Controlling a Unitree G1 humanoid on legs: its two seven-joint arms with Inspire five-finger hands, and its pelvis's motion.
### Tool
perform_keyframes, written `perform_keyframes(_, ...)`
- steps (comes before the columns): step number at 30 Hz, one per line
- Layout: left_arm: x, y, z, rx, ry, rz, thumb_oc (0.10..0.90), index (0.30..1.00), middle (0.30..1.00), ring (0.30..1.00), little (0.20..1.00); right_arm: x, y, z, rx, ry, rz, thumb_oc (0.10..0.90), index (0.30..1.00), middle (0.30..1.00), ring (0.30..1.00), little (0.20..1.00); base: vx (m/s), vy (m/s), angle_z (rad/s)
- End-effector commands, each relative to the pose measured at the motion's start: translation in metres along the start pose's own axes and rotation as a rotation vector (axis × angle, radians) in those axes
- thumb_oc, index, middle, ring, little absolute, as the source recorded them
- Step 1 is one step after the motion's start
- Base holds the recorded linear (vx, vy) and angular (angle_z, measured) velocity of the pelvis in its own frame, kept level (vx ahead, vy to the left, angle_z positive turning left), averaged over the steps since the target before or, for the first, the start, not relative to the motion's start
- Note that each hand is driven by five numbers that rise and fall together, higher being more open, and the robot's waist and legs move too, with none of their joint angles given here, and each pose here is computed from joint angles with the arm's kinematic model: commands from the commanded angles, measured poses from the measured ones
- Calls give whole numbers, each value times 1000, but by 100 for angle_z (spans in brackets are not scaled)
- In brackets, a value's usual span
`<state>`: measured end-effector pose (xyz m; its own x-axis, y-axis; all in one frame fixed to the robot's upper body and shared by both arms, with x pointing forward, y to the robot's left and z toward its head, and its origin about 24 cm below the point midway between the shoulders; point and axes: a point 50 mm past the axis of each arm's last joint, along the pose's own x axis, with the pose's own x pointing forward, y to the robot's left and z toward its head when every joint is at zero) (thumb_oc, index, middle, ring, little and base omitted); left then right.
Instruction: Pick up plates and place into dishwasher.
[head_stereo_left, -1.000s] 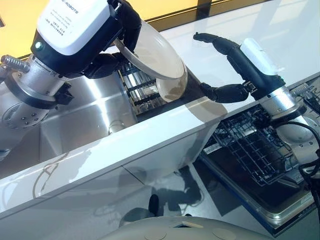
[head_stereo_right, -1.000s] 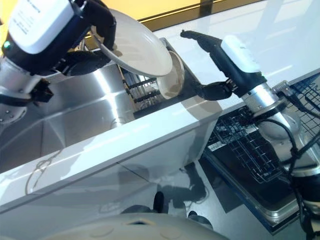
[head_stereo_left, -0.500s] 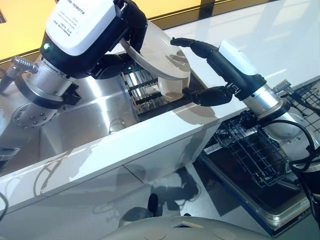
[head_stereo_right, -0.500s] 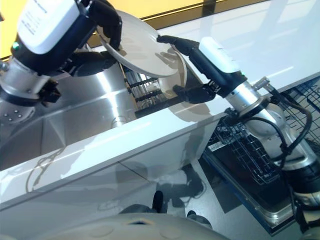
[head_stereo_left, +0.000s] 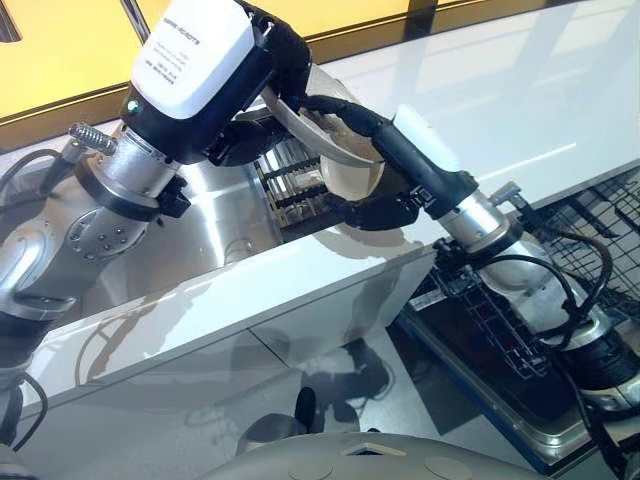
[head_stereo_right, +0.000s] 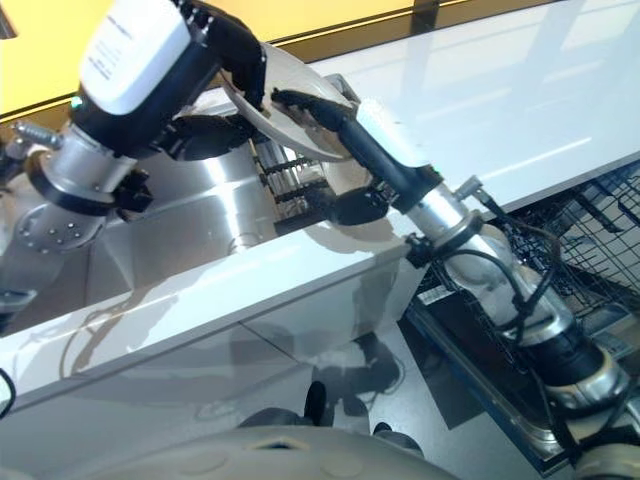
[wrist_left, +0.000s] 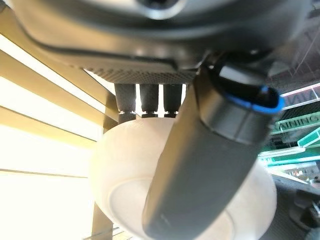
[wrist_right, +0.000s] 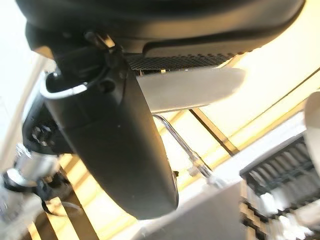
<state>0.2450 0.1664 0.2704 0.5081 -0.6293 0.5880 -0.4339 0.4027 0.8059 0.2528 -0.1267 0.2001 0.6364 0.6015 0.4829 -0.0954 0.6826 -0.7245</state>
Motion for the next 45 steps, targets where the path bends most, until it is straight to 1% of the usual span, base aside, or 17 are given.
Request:
perform_keyframes(1, 23, 23, 2, -72, -20, 202, 100, 300, 300, 300, 200, 21, -19, 30, -10, -194, -237, 100, 300, 300, 300, 200, 0, 0, 0)
perform_keyframes(3, 23, 20, 3, -107, -17, 212, 100, 300, 300, 300, 200, 21, -19, 29, -28, -191, -305, 100, 300, 300, 300, 200, 0, 0, 0)
perform_keyframes(5, 25, 17, 6, -165, -13, 229, 100, 300, 300, 300, 200, 21, -21, 29, -63, -198, -430, 100, 300, 300, 300, 200, 0, 0, 0)
perform_keyframes(9, 24, 12, 10, -208, -17, 229, 100, 300, 300, 300, 200, 21, -28, 30, -107, -221, -554, 100, 300, 300, 300, 200, 0, 0, 0)
perform_keyframes(14, 21, 9, 13, -227, -17, 211, 100, 300, 300, 300, 200, 18, -37, 32, -176, -242, -650, 100, 300, 300, 300, 200, 6, 2, 0)
perform_keyframes(22, 16, 9, 10, -218, -24, 195, 100, 300, 300, 300, 200, 15, -55, 26, -288, -225, -725, 100, 300, 300, 300, 200, 9, 9, 3)
perform_keyframes(23, 16, 9, 9, -215, -22, 197, 166, 356, 356, 356, 266, 14, -57, 26, -294, -225, -729, 100, 300, 300, 300, 200, 17, 18, 13)
perform_keyframes(24, 16, 10, 8, -212, -19, 200, 462, 611, 611, 611, 562, 14, -59, 25, -310, -225, -734, 100, 300, 300, 300, 200, 26, 20, 11)
perform_keyframes(25, 14, 10, 7, -216, -15, 198, 800, 900, 900, 900, 900, 13, -62, 25, -325, -223, -741, 100, 300, 300, 300, 200, 31, 18, 8)
perform_keyframes(27, 13, 11, 6, -219, -16, 197, 800, 900, 900, 900, 900, 13, -64, 24, -333, -222, -745, 100, 300, 300, 300, 200, 27, 13, 5)
perform_keyframes(28, 11, 12, 6, -248, -24, 170, 800, 900, 900, 900, 900, 11, -71, 23, -366, -219, -755, 100, 300, 300, 300, 200, 0, 0, 0)
perform_keyframes(31, 8, 11, 4, -227, -7, 163, 800, 900, 900, 900, 900, 8, -78, 23, -401, -223, -758, 100, 300, 300, 300, 200, 26, 8, 2)
perform_keyframes(35, 4, 22, 0, -186, -13, 241, 800, 900, 900, 900, 900, 5, -87, 23, -441, -217, -735, 100, 300, 300, 300, 200, 18, 2, 1)
perform_keyframes(39, 4, 35, 2, -127, -52, 321, 800, 900, 900, 900, 900, 4, -89, 22, -437, -216, -715, 100, 300, 300, 300, 200, 9, -9, 2)
perform_keyframes(45, 13, 48, 3, -27, -100, 388, 800, 900, 900, 900, 900, 8, -86, 22, -422, -219, -666, 100, 300, 300, 300, 200, 2, -3, 1)
